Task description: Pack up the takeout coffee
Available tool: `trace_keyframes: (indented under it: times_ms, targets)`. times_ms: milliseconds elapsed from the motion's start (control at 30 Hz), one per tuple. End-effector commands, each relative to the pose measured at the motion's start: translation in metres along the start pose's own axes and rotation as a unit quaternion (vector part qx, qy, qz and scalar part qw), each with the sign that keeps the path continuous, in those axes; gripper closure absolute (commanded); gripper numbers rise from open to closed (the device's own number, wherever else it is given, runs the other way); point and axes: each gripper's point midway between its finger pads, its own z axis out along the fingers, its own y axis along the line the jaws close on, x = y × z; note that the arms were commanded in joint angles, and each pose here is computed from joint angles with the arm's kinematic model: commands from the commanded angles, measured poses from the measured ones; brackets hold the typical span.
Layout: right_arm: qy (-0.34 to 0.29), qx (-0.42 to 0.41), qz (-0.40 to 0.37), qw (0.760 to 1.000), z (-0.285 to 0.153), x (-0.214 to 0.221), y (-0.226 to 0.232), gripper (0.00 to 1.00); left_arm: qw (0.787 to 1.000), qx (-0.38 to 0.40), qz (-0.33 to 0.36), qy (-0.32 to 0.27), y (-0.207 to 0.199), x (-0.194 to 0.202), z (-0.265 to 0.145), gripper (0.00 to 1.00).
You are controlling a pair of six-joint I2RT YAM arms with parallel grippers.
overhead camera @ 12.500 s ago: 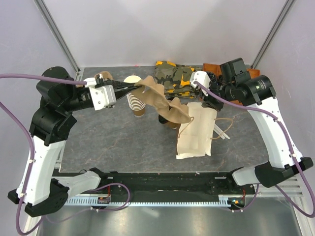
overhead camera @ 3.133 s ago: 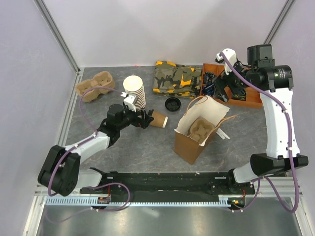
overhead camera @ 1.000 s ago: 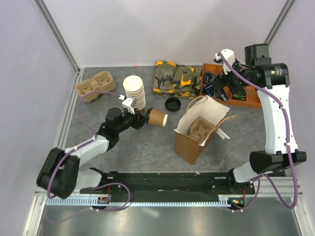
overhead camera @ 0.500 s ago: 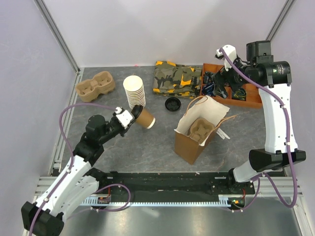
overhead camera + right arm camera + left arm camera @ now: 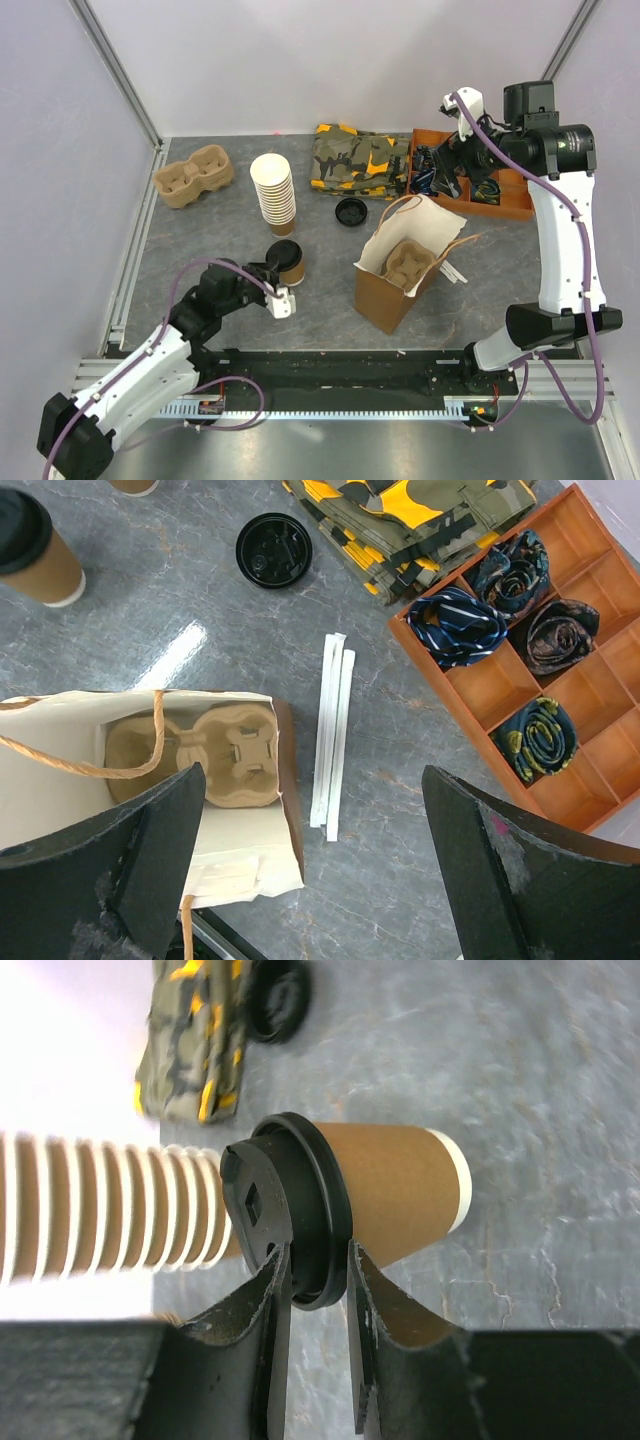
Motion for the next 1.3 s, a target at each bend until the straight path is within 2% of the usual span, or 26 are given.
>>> trace_keyframes:
  times_ms: [0, 167, 333, 433, 467, 567, 733, 800, 900, 1000, 1067, 1100, 1133, 1167, 1200, 1267]
  targets:
    - [0.012, -0.007, 0.017, 1.0, -0.021, 0.011, 0.017, 0.02, 0.991, -0.037, 0.13, 0.006, 0.01, -0.006, 0.005, 0.98]
    - [0.017, -0.003, 0.017, 1.0, -0.021, 0.015, 0.017, 0.02, 0.983, -0.034, 0.18, -0.005, -0.012, -0.015, 0.013, 0.98]
    - [0.019, -0.003, 0.012, 1.0, -0.023, 0.017, 0.018, 0.02, 0.982, -0.035, 0.188, -0.008, -0.017, -0.021, 0.015, 0.96]
    - [0.02, -0.003, 0.01, 1.0, -0.024, 0.018, 0.019, 0.02, 0.982, -0.032, 0.185, -0.004, -0.017, -0.022, 0.013, 0.78]
    - [0.02, -0.005, 0.01, 1.0, -0.023, 0.018, 0.019, 0.02, 0.983, -0.031, 0.181, -0.003, -0.016, -0.022, 0.012, 0.63]
    - [0.021, -0.007, 0.007, 1.0, -0.022, 0.018, 0.019, 0.02, 0.984, -0.019, 0.177, -0.008, -0.017, -0.026, 0.006, 0.43]
    - [0.023, -0.015, 0.002, 1.0, -0.022, 0.021, 0.022, 0.02, 0.985, -0.012, 0.165, -0.046, -0.018, -0.042, -0.01, 0.28]
    - [0.031, -0.021, 0.003, 0.999, -0.019, 0.027, 0.024, 0.02, 0.986, -0.01, 0.155, -0.053, -0.018, -0.046, -0.018, 0.26]
    - [0.052, -0.034, 0.002, 0.998, -0.01, 0.04, 0.026, 0.02, 0.993, -0.008, 0.104, -0.063, -0.011, -0.055, -0.029, 0.24]
    - [0.078, -0.047, -0.006, 0.996, 0.0, 0.057, 0.026, 0.03, 0.998, -0.015, 0.015, -0.065, 0.007, -0.068, -0.039, 0.23]
    - [0.09, -0.06, -0.009, 0.994, 0.008, 0.066, 0.028, 0.05, 0.996, -0.015, -0.068, -0.06, 0.013, -0.074, -0.044, 0.23]
    - [0.099, -0.068, -0.008, 0.993, 0.012, 0.073, 0.029, 0.09, 0.992, -0.028, -0.098, -0.068, 0.028, -0.084, -0.05, 0.23]
    - [0.099, -0.072, -0.008, 0.992, 0.016, 0.073, 0.029, 0.11, 0.986, -0.019, -0.155, -0.064, 0.025, -0.086, -0.051, 0.23]
    - [0.104, -0.077, -0.005, 0.992, 0.021, 0.076, 0.028, 0.14, 0.981, -0.021, -0.182, -0.067, 0.029, -0.091, -0.053, 0.22]
    - [0.107, -0.082, -0.003, 0.991, 0.023, 0.077, 0.029, 0.22, 0.975, -0.03, -0.207, -0.074, 0.04, -0.098, -0.058, 0.22]
    - [0.111, -0.086, -0.003, 0.99, 0.028, 0.079, 0.026, 0.32, 0.96, -0.028, -0.274, -0.058, 0.041, -0.099, -0.058, 0.21]
